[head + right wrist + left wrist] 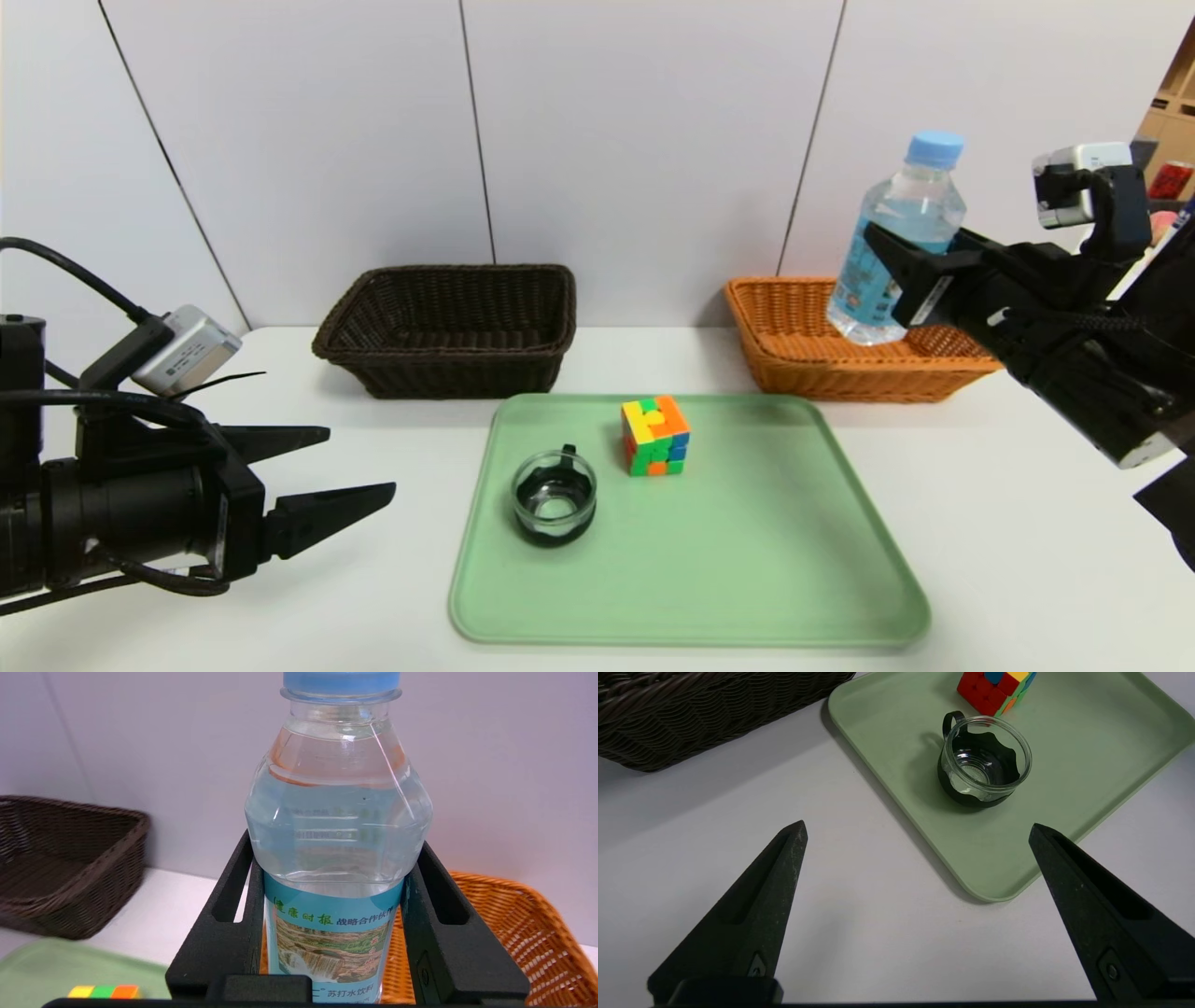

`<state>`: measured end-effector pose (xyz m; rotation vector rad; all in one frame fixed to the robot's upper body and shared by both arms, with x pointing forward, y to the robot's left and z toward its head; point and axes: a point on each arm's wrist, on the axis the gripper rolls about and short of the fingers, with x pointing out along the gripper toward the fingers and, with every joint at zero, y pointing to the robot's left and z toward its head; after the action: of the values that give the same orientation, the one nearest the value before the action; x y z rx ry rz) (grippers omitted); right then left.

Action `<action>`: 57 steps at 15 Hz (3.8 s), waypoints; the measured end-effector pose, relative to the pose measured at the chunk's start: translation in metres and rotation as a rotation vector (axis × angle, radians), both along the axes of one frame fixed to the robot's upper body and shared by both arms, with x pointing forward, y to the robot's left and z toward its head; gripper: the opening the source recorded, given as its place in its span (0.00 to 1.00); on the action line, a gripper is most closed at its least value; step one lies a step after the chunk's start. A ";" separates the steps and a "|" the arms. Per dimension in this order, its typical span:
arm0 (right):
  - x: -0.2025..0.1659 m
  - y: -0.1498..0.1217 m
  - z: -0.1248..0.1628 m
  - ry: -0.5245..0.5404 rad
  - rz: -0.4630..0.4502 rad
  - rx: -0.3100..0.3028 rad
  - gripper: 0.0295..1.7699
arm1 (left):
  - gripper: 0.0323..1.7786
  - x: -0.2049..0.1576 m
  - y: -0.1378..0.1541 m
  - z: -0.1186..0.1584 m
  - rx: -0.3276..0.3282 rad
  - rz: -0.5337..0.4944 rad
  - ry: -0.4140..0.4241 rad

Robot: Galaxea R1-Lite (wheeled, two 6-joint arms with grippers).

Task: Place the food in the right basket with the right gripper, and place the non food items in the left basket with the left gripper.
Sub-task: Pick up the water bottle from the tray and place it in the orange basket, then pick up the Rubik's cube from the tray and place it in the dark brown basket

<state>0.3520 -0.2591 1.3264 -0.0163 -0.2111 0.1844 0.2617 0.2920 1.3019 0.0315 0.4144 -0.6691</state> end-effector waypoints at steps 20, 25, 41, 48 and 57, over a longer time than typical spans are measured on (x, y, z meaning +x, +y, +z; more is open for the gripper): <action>0.141 -0.043 -0.061 0.073 -0.200 -0.046 0.45 | 0.95 0.019 -0.003 -0.015 0.006 0.002 0.033; 0.148 -0.043 -0.079 0.115 -0.202 -0.053 0.45 | 0.95 0.022 -0.004 -0.020 0.009 0.001 0.053; 0.147 -0.043 -0.096 0.169 -0.196 -0.061 0.57 | 0.95 0.029 -0.005 -0.023 0.012 0.002 0.057; 0.144 -0.043 -0.092 0.157 -0.195 -0.056 0.81 | 0.95 0.030 -0.005 -0.024 0.013 0.002 0.058; 0.102 -0.046 -0.072 0.205 -0.168 -0.071 0.91 | 0.95 0.027 -0.005 -0.021 0.009 0.002 0.045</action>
<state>0.4535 -0.3053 1.2549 -0.0849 0.0021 0.0250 0.2883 0.2871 1.2806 0.0242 0.4602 -0.6666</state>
